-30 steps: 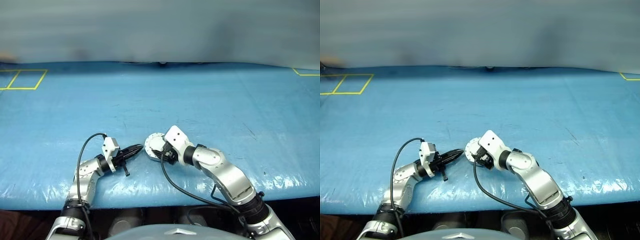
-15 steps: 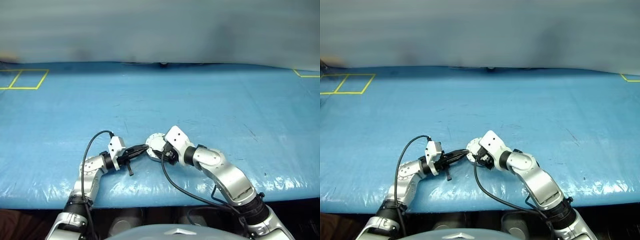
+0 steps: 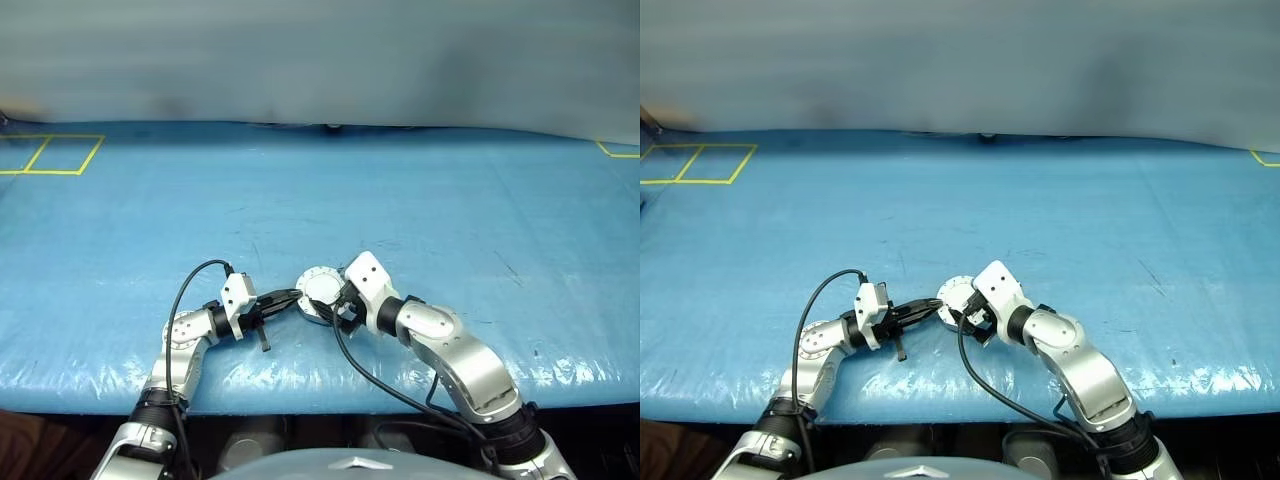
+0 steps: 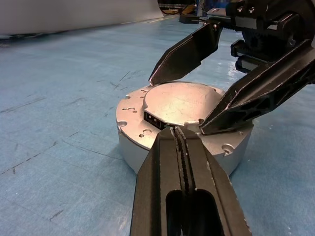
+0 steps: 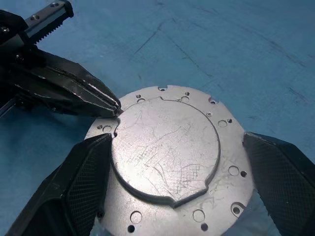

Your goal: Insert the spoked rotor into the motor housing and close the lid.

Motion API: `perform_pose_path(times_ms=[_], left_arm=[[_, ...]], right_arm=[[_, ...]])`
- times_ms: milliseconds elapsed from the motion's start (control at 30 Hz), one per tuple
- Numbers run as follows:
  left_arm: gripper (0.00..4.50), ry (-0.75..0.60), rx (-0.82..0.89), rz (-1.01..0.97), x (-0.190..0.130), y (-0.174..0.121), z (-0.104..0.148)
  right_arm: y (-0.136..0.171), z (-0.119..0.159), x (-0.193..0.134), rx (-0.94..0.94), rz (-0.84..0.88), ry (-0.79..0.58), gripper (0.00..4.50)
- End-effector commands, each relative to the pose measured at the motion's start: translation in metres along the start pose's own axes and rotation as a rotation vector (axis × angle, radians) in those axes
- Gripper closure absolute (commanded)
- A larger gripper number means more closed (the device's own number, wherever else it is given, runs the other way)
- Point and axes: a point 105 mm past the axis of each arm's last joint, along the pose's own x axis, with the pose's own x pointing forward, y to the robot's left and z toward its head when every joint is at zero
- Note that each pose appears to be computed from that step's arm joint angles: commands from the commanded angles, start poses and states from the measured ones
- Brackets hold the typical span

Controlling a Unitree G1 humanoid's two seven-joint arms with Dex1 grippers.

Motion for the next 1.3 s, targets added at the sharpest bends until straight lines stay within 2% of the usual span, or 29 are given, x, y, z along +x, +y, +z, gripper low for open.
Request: perform_pose_path(times_ms=[33, 167, 333, 467, 700, 800, 1067, 1200, 1300], left_arm=[[4.5, 0.067, -0.051, -0.019, -0.002, -0.01, -0.019], [4.5, 0.065, -0.054, -0.021, -0.001, -0.01, -0.02], [4.5, 0.064, -0.052, -0.021, -0.001, -0.01, -0.02], [4.5, 0.064, -0.049, -0.02, -0.002, -0.01, -0.02], [4.5, 0.063, -0.042, -0.015, -0.002, -0.008, -0.02], [4.5, 0.064, -0.04, -0.014, -0.003, -0.008, -0.02], [4.5, 0.066, -0.038, -0.008, -0.005, -0.007, -0.02], [4.5, 0.046, -0.043, 0.014, -0.004, -0.004, -0.017], [4.5, -0.013, -0.125, 0.074, -0.002, 0.003, -0.01]], right_arm=[[-0.01, 0.008, -0.013, 0.064, -0.037, -0.041, 0.05], [-0.011, 0.016, -0.027, 0.224, -0.023, -0.12, 0.05], [-0.016, 0.004, -0.033, 0.436, -0.029, -0.143, 0.05], [-0.006, -0.004, -0.034, 0.59, 0.043, -0.163, 0.05], [0.008, -0.002, -0.024, 0.817, 0.165, -0.234, 0.05], [0.006, 0.0, -0.024, 0.891, 0.187, -0.274, 0.67], [0.006, -0.01, -0.022, 0.949, 0.191, -0.246, 3.26], [0.007, -0.016, -0.02, 0.959, 0.176, -0.213, 3.34], [0.005, -0.017, -0.02, 0.977, 0.163, -0.224, 3.34]])
